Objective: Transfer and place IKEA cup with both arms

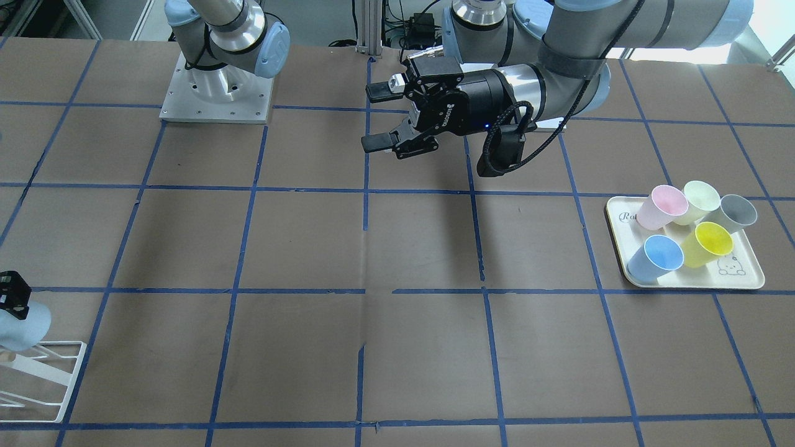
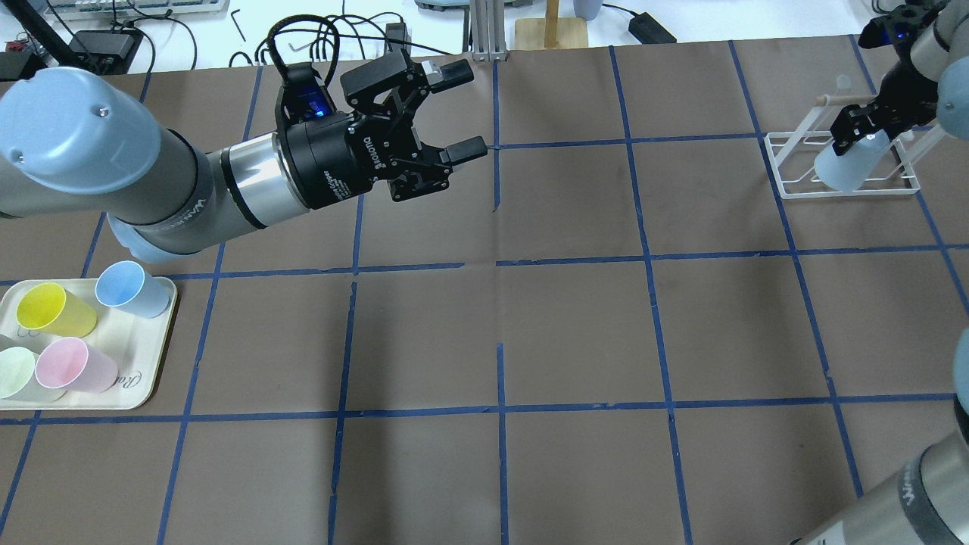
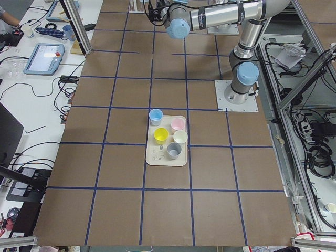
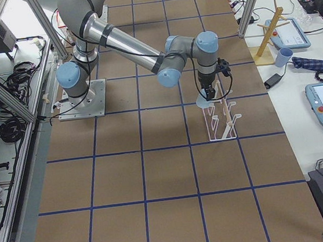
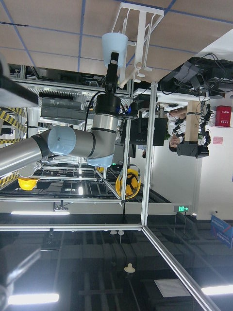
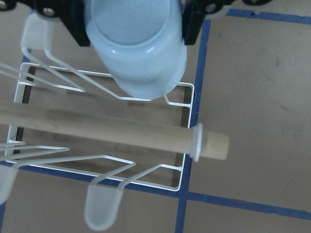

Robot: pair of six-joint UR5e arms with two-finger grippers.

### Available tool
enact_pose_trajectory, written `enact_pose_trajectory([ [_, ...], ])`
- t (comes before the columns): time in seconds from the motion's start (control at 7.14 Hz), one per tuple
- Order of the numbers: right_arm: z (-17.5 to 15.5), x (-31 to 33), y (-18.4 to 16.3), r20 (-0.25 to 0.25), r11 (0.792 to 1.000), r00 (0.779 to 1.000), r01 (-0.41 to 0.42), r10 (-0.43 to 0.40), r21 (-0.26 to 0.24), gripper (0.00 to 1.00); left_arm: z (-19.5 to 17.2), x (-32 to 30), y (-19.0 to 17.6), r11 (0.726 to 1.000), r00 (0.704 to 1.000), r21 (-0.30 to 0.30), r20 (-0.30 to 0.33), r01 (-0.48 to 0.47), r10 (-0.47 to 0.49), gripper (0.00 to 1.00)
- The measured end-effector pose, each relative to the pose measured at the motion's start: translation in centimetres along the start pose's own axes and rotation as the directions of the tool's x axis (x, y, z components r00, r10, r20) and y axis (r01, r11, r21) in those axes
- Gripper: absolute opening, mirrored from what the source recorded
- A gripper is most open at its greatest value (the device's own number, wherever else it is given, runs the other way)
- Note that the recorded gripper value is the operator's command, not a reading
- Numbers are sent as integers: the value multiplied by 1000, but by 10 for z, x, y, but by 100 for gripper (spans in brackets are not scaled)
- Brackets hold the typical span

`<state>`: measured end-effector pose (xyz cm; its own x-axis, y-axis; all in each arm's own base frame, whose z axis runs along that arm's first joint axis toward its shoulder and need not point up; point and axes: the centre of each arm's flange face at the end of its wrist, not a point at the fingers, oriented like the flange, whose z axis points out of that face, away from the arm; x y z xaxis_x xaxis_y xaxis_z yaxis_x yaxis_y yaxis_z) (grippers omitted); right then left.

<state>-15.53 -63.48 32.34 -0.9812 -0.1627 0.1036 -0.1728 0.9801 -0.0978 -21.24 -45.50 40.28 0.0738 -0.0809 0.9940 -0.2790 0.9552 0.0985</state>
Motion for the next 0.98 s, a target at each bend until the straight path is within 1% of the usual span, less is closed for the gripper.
enact_pose_trajectory([
  [0.28,-31,-3,8,-23,1000,1000,16,-16,-1,0,0,0,3,999,999,-16,6,32,-32,100],
  [0.56,-77,-11,24,-30,1000,999,22,-22,8,0,0,0,3,999,999,-12,5,43,-43,100],
  [0.7,-100,-16,31,-37,999,999,39,-38,22,0,0,0,3,999,999,-13,6,45,-45,100],
  [0.84,-119,-22,38,-28,997,998,65,-64,36,0,0,0,4,999,999,-23,9,44,-44,100],
  [0.98,-133,-34,45,36,996,996,78,-80,50,0,-2,1,5,998,999,-53,18,38,-37,100],
])
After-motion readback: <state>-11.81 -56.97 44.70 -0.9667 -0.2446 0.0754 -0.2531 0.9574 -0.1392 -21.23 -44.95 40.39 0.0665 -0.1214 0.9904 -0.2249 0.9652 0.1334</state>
